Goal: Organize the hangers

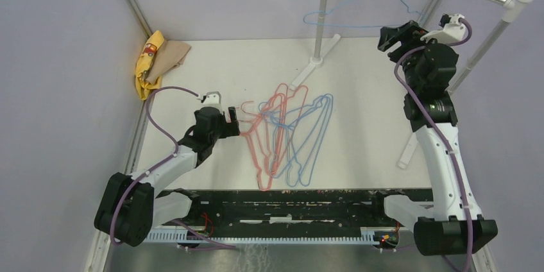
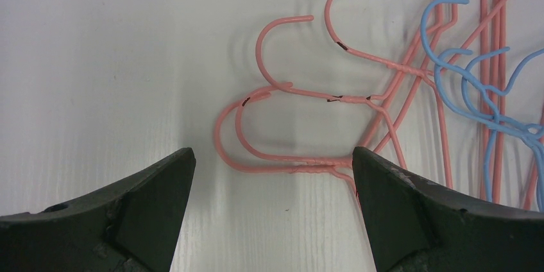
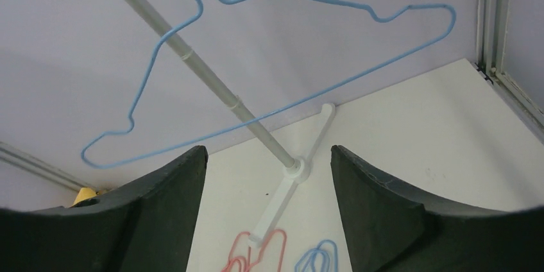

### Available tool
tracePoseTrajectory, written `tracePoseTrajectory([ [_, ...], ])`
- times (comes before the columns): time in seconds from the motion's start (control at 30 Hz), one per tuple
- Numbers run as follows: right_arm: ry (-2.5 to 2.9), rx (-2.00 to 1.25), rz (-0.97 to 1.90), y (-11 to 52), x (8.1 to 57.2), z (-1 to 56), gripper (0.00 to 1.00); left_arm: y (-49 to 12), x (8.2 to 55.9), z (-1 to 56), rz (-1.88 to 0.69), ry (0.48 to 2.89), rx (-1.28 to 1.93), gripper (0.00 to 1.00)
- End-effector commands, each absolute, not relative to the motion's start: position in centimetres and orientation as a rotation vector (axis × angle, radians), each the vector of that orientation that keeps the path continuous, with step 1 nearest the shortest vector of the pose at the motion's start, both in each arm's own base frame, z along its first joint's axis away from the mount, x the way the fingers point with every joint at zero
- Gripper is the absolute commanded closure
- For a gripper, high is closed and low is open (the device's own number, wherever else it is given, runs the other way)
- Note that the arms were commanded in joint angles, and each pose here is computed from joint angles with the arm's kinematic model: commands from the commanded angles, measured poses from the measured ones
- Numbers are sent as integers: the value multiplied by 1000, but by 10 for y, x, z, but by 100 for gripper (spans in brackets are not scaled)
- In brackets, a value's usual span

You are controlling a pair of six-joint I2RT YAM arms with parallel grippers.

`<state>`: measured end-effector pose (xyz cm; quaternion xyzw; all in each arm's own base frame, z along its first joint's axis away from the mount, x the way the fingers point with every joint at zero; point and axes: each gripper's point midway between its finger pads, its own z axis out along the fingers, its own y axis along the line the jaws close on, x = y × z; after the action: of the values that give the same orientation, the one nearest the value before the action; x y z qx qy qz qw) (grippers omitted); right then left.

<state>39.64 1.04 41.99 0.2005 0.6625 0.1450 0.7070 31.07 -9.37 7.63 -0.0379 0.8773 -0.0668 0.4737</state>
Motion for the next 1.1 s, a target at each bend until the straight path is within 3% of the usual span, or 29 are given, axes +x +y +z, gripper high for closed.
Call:
tracePoseTrajectory([
  [0.0, 1440, 300, 425, 35, 357, 444, 22, -96, 320, 82, -170, 2102, -114, 1],
  [0.17, 1619, 17, 528, 111, 336, 412, 28, -97, 322, 76, -168, 2120, -113, 1],
  [0.5, 2123, -412, 569, 252, 308, 215, 42, -97, 319, 76, -178, 2114, -122, 1],
  [0.77, 2408, -534, 606, 295, 280, 92, 49, -94, 319, 81, -170, 2102, -126, 1],
  [1.07, 2528, -566, 628, 311, 264, 40, 54, -96, 320, 80, -174, 2108, -120, 1],
])
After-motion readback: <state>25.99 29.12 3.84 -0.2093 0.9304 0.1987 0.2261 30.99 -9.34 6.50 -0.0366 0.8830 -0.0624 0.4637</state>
